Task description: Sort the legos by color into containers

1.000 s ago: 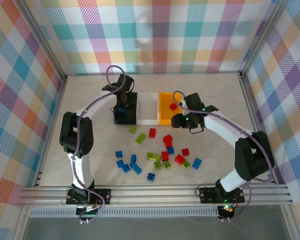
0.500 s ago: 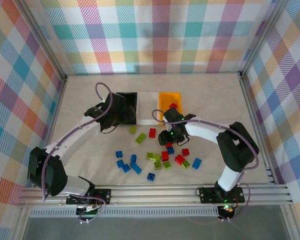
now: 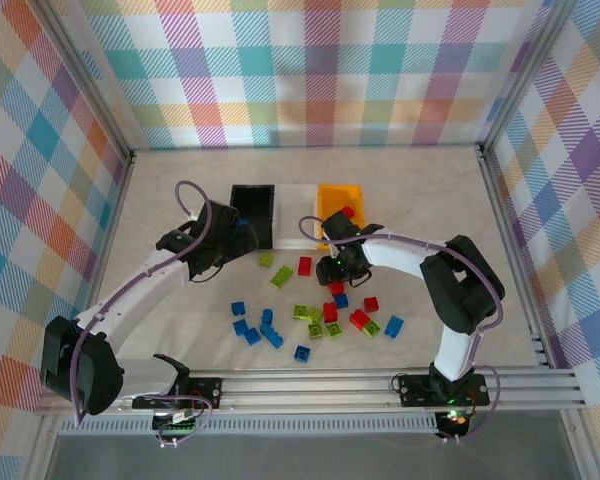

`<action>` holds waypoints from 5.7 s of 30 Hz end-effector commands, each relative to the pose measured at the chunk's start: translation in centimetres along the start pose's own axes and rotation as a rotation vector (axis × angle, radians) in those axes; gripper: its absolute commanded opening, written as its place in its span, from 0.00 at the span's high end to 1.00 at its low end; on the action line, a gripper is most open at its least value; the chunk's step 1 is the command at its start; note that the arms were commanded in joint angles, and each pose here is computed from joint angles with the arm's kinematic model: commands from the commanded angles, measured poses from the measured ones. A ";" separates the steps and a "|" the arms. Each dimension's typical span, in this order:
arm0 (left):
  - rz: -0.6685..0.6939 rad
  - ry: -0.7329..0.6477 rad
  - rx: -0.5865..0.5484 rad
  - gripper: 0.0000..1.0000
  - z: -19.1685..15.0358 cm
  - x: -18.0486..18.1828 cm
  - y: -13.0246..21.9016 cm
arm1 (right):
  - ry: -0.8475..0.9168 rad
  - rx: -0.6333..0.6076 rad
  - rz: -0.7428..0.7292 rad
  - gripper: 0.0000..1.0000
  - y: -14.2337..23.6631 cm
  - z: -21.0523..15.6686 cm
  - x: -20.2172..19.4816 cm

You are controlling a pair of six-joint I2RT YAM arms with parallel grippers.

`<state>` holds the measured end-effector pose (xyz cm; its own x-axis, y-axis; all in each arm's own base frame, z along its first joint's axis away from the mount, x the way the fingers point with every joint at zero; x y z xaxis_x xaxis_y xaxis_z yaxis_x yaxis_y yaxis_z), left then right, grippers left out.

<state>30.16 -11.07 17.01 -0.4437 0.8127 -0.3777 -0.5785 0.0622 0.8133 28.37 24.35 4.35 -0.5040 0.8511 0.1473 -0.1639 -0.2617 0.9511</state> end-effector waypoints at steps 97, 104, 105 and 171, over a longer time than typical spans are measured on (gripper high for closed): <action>0.086 -0.050 0.163 0.72 -3.0 0.6 -1.8 | -0.073 -0.400 0.088 0.39 10.9 8.9 -3.6; 0.135 -0.015 0.002 0.72 5.2 -3.6 -4.8 | -0.086 -0.375 0.080 0.40 10.3 7.8 -3.8; 0.147 -0.015 -0.002 0.72 5.8 -3.9 -5.7 | -0.087 -0.372 0.078 0.39 10.3 7.6 -3.8; -0.038 -0.051 0.060 0.00 -2.6 1.2 2.0 | -0.061 -0.323 -0.032 0.68 10.6 10.7 -4.7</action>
<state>27.74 -11.91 17.60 -0.3885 0.8279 -0.4046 -0.5788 0.1224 0.8062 36.44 22.90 17.62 -0.4469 0.8825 0.1463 -0.4672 -0.3697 0.8031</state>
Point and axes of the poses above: each hand's point on the last joint's axis, 136 mm out from that joint toward the fingers, its own y axis back along the fingers, its own x axis along the line the jaws close on, z = x × y, the point moved 2 cm from there along y, back along the fingers, and after that the axes turned 11 degrees about y, right-handed, at the moved point
